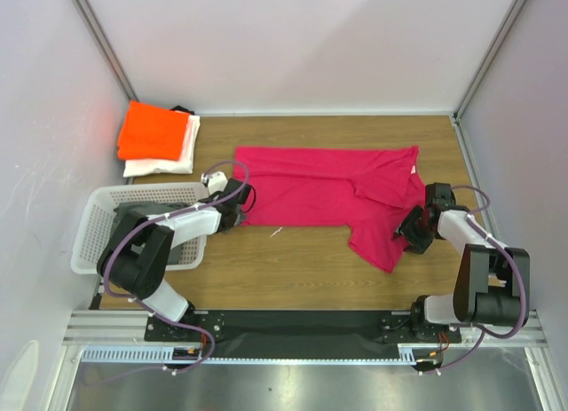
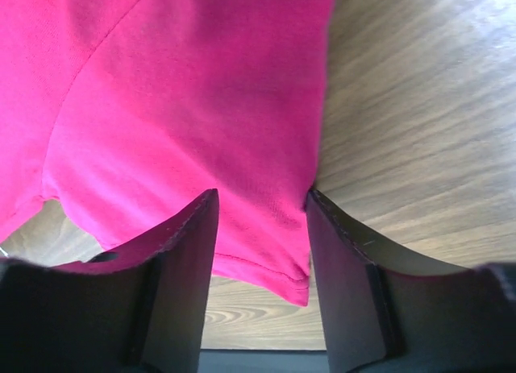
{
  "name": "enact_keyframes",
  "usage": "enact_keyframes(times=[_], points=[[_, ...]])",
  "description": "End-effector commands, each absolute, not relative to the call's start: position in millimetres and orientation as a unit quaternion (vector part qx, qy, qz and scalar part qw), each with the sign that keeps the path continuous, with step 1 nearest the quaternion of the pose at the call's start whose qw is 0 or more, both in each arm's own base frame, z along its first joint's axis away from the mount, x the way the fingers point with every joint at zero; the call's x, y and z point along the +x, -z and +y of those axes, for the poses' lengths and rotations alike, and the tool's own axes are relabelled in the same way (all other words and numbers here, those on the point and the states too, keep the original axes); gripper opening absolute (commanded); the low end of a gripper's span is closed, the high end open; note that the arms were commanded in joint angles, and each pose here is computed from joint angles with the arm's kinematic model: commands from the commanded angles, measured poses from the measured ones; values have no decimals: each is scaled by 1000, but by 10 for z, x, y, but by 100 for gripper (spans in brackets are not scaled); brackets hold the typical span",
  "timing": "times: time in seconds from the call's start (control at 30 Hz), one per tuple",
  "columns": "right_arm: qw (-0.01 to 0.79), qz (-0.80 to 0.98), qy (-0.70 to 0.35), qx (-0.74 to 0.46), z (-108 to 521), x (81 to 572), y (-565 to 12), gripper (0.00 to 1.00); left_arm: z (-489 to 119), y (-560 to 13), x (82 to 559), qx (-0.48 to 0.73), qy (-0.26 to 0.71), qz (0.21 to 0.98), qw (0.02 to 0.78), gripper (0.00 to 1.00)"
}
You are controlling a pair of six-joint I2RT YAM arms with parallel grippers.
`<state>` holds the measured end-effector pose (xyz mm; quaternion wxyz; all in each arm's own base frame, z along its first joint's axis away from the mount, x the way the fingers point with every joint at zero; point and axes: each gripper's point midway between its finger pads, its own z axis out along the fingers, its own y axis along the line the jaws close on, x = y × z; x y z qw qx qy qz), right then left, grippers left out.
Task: Fold and stack the t-shirts
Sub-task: Fold the tshirt
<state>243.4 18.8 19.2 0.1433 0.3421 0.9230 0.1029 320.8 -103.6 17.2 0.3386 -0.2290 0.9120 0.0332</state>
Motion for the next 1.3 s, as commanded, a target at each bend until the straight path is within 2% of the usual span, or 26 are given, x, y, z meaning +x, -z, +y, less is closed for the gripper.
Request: enact_keyframes(times=[0.0, 0.07, 0.17, 0.2, 0.27, 0.3, 0.37, 0.57, 0.93, 1.27], points=[[102, 934, -66, 336, 183, 2257, 6, 52, -989, -175, 3132, -227, -47, 915, 331, 0], [92, 935, -51, 338, 150, 2213, 43, 50, -989, -162, 3136, -227, -49, 915, 330, 0], [83, 937, -39, 336, 122, 2185, 73, 38, -976, -159, 3138, -229, -51, 915, 329, 0], [79, 939, -39, 334, 128, 2170, 82, 28, -981, -159, 3137, -229, -51, 915, 329, 0], [77, 940, -39, 329, 130, 2179, 83, 17, -975, -163, 3141, -230, -51, 914, 329, 0], [73, 941, -39, 327, 143, 2169, 85, 7, -969, -156, 3134, -230, -52, 915, 327, 0], [77, 942, -40, 325, 142, 2209, 43, 0, -972, -180, 3154, -229, -52, 915, 329, 0], [109, 942, -61, 313, 163, 2401, -265, 0, -1006, -303, 3239, -221, -49, 913, 339, 0], [204, 923, -106, 309, 136, 3094, -934, 0, -1020, -601, 3384, -230, -41, 900, 369, 0], [244, 906, -145, 313, 103, 3583, -1178, 0, -1038, -814, 3626, -245, -47, 889, 384, 0]])
